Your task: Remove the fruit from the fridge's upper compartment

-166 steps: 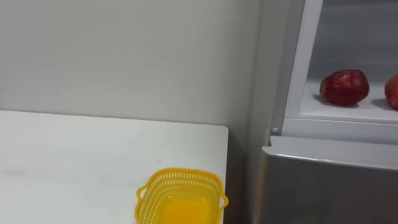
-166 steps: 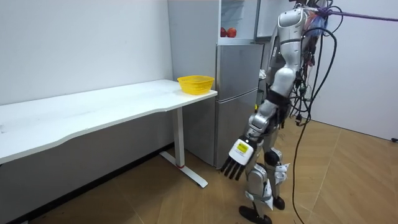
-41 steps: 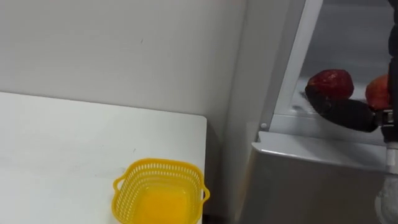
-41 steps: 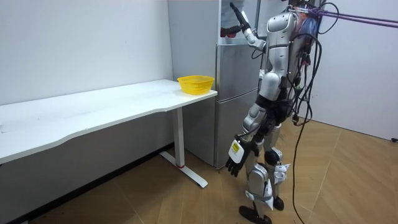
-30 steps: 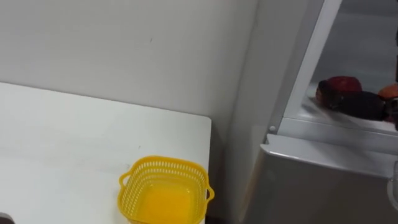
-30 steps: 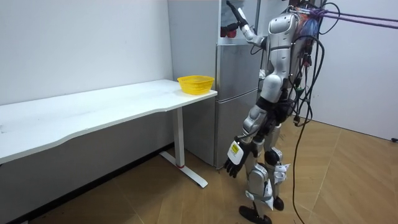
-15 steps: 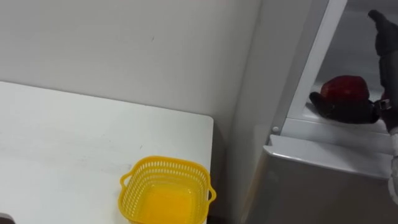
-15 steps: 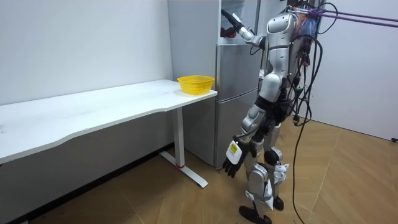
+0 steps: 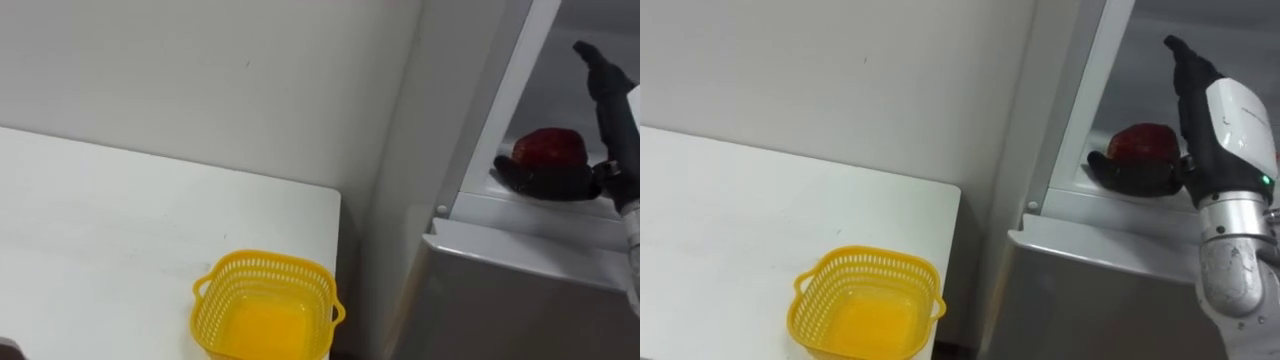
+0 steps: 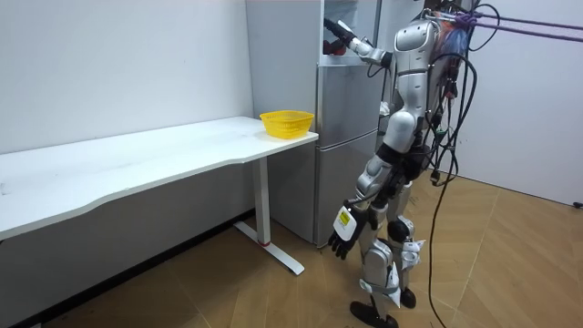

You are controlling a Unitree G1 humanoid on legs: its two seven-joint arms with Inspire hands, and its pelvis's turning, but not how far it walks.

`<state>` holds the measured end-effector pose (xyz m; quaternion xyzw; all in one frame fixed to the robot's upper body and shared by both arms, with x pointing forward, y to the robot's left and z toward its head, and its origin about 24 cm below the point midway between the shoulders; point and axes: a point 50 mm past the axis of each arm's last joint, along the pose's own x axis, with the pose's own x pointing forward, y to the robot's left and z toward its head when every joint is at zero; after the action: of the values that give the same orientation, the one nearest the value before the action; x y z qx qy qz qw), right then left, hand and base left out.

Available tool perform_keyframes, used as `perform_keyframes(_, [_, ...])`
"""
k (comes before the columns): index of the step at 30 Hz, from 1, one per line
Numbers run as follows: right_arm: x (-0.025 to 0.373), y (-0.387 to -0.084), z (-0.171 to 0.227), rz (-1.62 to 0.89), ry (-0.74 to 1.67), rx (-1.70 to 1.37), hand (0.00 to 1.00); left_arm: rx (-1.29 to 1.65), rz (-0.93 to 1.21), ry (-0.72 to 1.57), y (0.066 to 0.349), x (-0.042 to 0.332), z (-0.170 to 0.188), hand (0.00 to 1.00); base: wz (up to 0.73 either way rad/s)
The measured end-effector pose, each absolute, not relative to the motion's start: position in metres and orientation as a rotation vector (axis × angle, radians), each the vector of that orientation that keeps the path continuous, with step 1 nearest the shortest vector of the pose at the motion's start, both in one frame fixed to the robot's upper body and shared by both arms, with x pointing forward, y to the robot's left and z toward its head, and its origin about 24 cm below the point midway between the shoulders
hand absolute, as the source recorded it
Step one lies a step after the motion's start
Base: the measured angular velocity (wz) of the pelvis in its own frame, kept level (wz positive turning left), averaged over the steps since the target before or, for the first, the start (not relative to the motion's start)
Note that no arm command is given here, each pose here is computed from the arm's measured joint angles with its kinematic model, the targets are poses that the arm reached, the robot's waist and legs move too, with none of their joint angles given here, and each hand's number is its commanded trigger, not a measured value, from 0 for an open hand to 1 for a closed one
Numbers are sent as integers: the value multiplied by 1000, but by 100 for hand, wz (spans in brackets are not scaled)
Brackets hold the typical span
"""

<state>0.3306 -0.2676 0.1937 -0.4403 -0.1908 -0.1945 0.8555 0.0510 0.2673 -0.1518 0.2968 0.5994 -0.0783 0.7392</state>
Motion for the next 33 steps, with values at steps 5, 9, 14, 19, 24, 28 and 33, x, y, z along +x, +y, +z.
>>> perform_keyframes(5, [332,-273,191,-377,-359,-912,0,660,-161,1312,268,51,-152,0,0])
perform_keyframes(9, [333,-273,188,-339,-334,-896,0,660,-158,1317,268,52,-152,0,0])
perform_keyframes(14, [335,-277,182,-292,-277,-861,0,654,-151,1323,270,52,-151,0,0])
perform_keyframes(19, [336,-277,180,-249,-244,-829,0,647,-148,1332,272,50,-151,0,0])
perform_keyframes(24, [336,-278,180,-220,-223,-824,0,640,-158,1337,272,50,-151,0,0])
perform_keyframes(28, [337,-278,179,-198,-207,-804,0,639,-158,1345,272,49,-151,0,0])
perform_keyframes(33, [340,-279,180,-184,-186,-784,0,636,-157,1365,273,47,-151,0,0])
